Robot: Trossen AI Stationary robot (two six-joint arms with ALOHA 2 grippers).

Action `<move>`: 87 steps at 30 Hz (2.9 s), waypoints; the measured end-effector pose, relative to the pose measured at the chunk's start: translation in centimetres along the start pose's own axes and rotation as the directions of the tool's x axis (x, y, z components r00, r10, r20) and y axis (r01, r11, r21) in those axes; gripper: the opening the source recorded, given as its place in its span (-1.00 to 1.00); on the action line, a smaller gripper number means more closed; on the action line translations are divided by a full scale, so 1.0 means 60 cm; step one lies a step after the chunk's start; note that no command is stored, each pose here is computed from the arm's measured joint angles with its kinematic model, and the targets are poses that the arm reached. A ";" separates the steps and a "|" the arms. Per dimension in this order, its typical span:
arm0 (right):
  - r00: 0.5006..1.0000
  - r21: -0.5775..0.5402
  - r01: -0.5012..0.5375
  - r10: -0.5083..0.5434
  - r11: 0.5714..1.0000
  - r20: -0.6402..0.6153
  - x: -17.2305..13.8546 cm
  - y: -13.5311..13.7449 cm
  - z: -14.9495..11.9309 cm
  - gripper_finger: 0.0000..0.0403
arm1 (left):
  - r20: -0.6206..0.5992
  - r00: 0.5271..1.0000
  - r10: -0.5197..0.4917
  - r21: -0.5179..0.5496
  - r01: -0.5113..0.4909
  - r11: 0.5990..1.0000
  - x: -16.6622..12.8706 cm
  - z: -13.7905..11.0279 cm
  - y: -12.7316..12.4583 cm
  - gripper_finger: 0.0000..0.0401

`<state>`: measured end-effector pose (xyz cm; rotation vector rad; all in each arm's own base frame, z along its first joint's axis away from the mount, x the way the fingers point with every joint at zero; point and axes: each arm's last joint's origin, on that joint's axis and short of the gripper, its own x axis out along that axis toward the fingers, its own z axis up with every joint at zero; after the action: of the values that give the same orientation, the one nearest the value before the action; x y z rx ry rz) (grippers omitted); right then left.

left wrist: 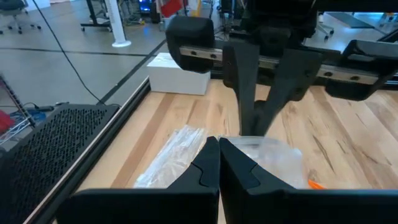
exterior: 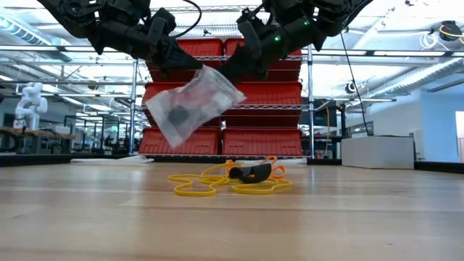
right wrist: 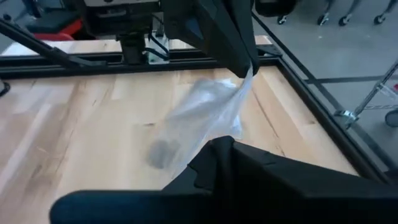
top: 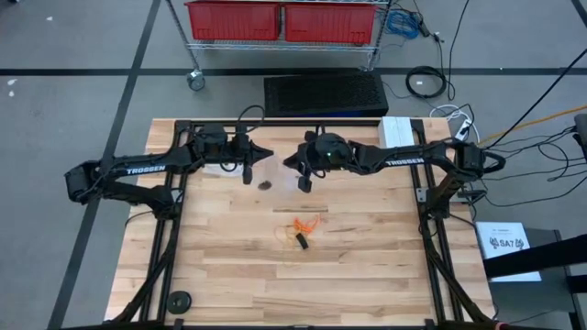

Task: Sort rubber bands
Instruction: Put the black rubber band into the open transparent zip bag

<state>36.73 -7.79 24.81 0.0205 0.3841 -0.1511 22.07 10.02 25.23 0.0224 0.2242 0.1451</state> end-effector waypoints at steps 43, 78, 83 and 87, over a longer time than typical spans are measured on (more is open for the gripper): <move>0.874 0.311 0.220 -0.045 0.925 -0.483 -0.079 0.019 -0.175 -0.16 | -0.055 0.998 0.010 -0.011 -0.010 1.000 0.001 -0.008 -0.004 -1.00; 0.785 0.008 0.092 -0.067 0.996 -0.616 -0.079 0.017 -0.199 -0.93 | -0.078 0.997 0.007 -0.017 -0.008 1.000 0.001 -0.012 -0.005 -1.00; 0.911 0.004 0.073 -0.065 0.997 -0.408 -0.065 0.022 -0.123 -0.98 | -0.078 0.997 0.007 -0.017 -0.008 1.000 0.001 -0.012 -0.004 -1.00; 0.967 -0.071 0.074 -0.089 0.995 -0.240 -0.053 0.023 -0.056 -0.99 | -0.094 0.996 0.005 -0.021 -0.007 1.000 0.006 -0.018 -0.003 -1.00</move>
<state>32.76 -5.80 22.90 -0.0385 0.6350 -0.2194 22.22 9.88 24.11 -0.0054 0.3169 0.1545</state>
